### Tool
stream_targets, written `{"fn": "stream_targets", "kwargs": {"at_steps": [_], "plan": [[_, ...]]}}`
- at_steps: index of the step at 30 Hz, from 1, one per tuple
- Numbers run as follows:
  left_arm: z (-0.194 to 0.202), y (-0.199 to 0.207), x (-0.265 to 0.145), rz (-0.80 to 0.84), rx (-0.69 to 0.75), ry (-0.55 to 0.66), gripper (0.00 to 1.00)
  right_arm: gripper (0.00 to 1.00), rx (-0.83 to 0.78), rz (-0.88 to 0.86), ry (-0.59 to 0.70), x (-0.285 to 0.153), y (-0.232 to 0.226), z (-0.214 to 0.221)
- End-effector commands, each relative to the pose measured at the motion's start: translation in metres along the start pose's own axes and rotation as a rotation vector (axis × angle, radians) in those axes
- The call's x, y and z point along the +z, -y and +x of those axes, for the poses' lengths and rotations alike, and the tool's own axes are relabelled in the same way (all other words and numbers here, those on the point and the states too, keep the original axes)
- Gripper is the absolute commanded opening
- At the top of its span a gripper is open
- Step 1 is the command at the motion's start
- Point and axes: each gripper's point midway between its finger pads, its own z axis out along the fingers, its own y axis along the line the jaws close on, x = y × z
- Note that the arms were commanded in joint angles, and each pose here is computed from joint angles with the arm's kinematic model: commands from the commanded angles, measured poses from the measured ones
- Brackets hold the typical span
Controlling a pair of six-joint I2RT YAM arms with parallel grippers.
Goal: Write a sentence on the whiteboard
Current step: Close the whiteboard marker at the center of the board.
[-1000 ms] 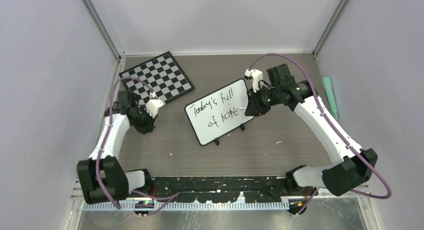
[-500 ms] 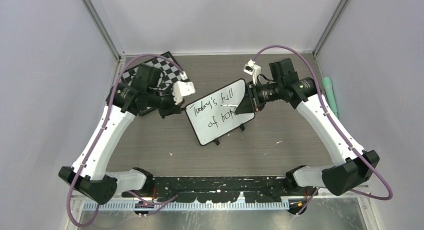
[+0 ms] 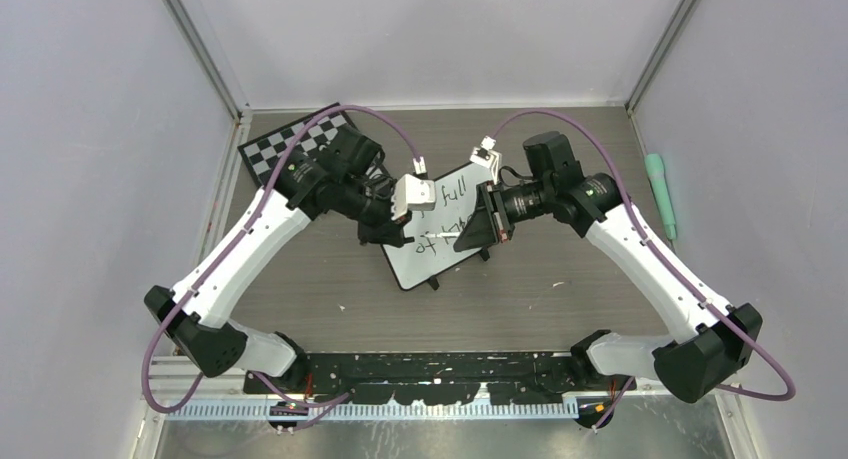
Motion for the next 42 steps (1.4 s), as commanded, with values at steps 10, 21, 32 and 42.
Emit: {"fn": "stream_targets", "kwargs": {"at_steps": [10,21,32,42], "plan": [[-0.023,0.019,-0.013,0.039,0.069,0.076,0.00,0.00,-0.063,-0.067,0.001,0.002,-0.024,-0.004],[-0.023,0.022,-0.017,0.036,0.076,0.082,0.00,0.00,-0.088,-0.003,-0.023,0.004,-0.013,-0.001],[-0.026,0.025,-0.016,0.065,0.071,0.093,0.00,0.00,-0.109,-0.020,-0.022,0.004,-0.020,-0.007],[-0.031,0.024,-0.019,0.057,0.068,0.105,0.00,0.00,-0.106,-0.011,-0.039,0.007,-0.017,-0.002]]}}
